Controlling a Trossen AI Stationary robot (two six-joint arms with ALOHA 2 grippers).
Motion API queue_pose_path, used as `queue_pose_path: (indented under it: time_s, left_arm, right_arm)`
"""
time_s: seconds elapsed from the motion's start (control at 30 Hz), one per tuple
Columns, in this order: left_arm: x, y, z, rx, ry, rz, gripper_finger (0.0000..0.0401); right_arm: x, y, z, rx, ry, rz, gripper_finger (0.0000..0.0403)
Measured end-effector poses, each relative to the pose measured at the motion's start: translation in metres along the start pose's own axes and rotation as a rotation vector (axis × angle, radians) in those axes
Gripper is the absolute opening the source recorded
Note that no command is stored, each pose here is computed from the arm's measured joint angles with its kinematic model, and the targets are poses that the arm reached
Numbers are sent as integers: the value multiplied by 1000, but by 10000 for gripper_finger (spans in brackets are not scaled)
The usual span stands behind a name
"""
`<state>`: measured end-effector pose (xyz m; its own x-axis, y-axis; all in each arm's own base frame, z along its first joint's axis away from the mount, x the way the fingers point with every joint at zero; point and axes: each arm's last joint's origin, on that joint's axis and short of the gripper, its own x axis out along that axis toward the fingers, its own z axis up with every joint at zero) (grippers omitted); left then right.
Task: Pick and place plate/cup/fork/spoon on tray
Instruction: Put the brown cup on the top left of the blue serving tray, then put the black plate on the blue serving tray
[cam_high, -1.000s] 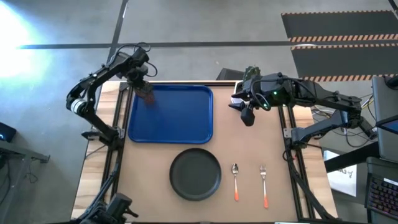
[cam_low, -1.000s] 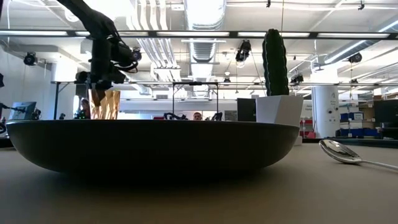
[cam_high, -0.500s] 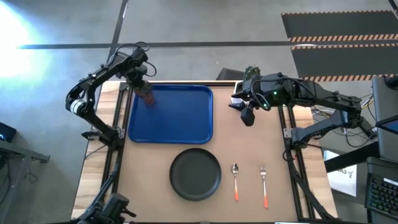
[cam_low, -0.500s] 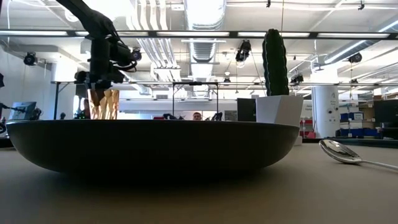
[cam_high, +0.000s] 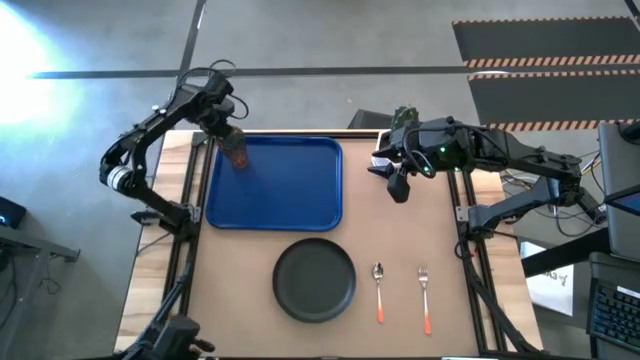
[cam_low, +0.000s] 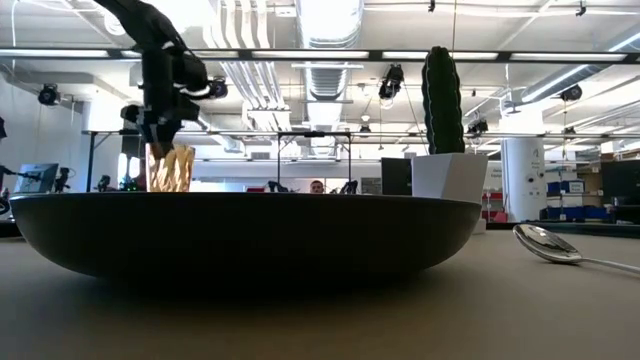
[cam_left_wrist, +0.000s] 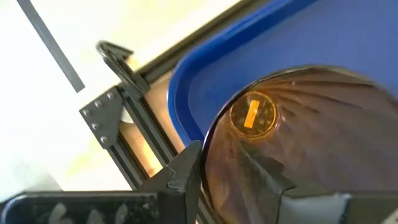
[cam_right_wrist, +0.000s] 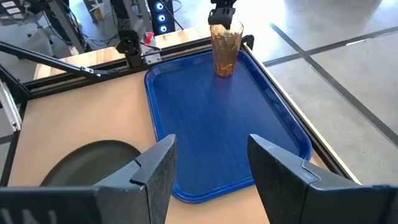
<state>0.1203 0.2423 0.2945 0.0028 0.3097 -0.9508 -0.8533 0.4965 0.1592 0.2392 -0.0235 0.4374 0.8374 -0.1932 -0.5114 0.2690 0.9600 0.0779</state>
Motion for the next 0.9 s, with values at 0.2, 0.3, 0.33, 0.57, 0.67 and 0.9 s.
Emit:
queue_pose_path:
  time_s: [0.2, 0.3, 0.33, 0.57, 0.67, 0.9]
  left_arm:
    - [-32, 3, -13, -12, -130, 9, 111]
    - [-51, 4, -19, -13, -236, 1, 124]
    - [-57, 4, -22, -13, -270, -3, 127]
    - [-110, 3, -49, -89, -576, -199, 135]
    - [-136, 1, -69, -103, -715, -368, 135]
    - [-186, -2, -127, -58, -992, -520, 135]
  right_arm:
    - [0, 0, 0, 0, 0, 0, 187]
    - [0, 0, 0, 0, 0, 0, 187]
    - [0, 0, 0, 0, 0, 0, 187]
    - [4, 1, 0, 28, 10, 0, 187]
    - [15, 2, -4, 40, 62, 9, 187]
    - [63, 13, -15, 70, 239, 135, 187]
